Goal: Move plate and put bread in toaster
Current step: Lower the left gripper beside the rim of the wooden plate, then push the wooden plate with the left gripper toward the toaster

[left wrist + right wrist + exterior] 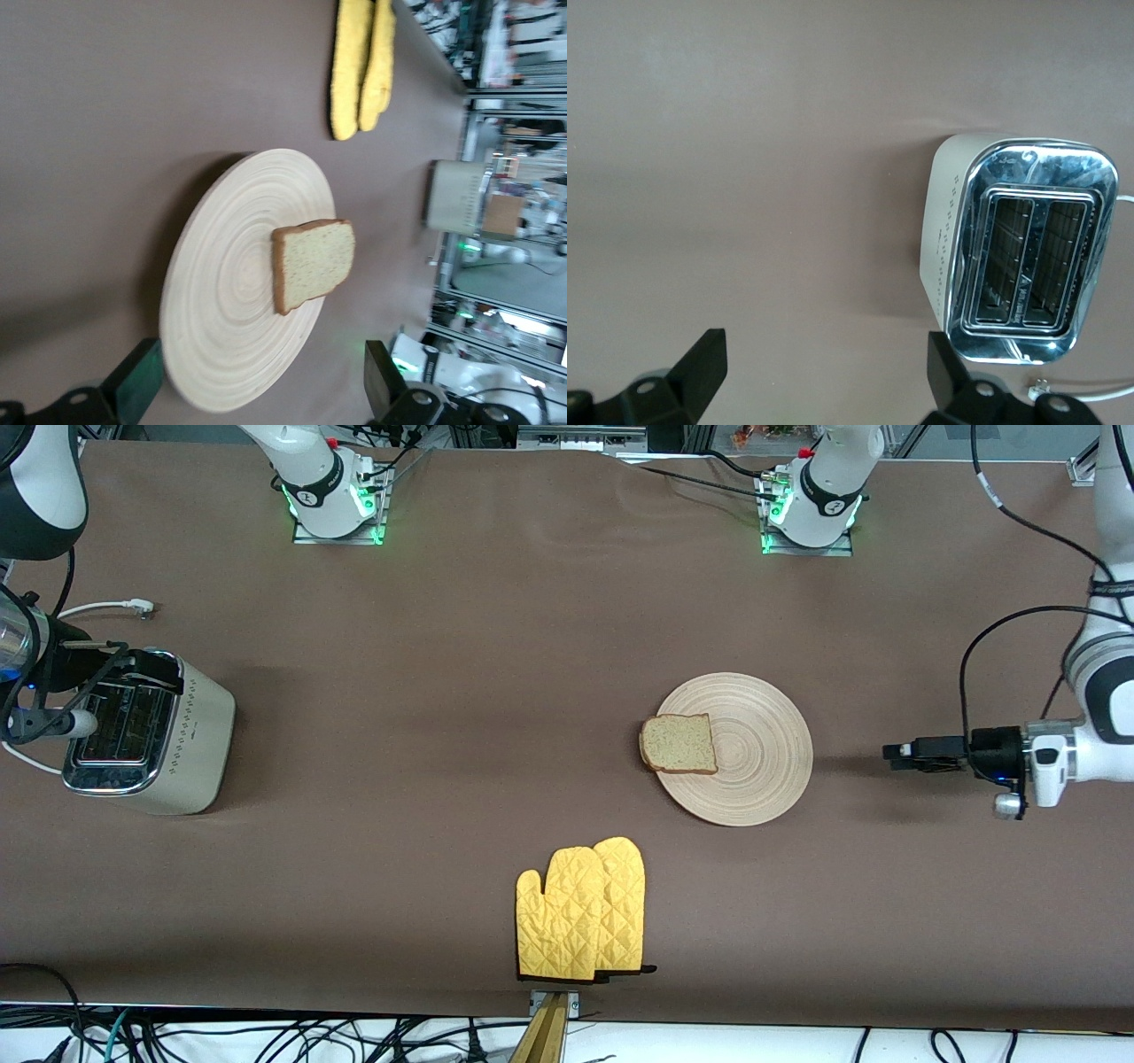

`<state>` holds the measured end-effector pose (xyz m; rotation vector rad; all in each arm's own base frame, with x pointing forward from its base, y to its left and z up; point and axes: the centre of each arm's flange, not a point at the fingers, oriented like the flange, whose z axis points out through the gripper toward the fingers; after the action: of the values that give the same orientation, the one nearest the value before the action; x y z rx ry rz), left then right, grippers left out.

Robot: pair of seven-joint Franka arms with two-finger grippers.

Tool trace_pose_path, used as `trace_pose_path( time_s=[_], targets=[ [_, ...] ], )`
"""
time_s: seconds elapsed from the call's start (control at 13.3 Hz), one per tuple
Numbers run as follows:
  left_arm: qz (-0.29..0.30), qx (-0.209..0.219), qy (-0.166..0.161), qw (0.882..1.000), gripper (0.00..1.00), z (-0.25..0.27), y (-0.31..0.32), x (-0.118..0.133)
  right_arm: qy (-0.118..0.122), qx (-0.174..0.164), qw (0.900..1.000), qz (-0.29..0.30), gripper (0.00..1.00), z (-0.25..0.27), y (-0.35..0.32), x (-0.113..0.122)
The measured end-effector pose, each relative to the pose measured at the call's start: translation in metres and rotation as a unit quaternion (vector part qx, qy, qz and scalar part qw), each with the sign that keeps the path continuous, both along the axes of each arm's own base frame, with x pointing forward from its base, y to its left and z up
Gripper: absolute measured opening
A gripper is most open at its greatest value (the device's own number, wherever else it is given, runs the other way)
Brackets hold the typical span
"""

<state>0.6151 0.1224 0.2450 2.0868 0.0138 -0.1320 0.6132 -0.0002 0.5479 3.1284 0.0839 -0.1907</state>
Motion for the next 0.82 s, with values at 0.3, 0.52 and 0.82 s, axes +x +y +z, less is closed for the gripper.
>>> trace_pose_path(
  time_s=[0.3,0.52,0.82],
  targets=[
    [0.000,-0.061,0.004,0.998,0.98,-0.068,-0.013,-0.026,-0.001,0.000,1.000,0.000,1.00,-0.004,0.000,0.003],
    [0.008,-0.060,-0.009,0.998,0.95,-0.095,-0.014,-0.039,0.003,0.000,1.000,0.000,1.00,-0.009,0.000,0.005],
    [0.004,-0.069,-0.029,0.997,0.82,-0.124,-0.022,-0.057,0.004,0.001,1.000,0.001,1.00,-0.011,0.001,0.005]
  ],
)
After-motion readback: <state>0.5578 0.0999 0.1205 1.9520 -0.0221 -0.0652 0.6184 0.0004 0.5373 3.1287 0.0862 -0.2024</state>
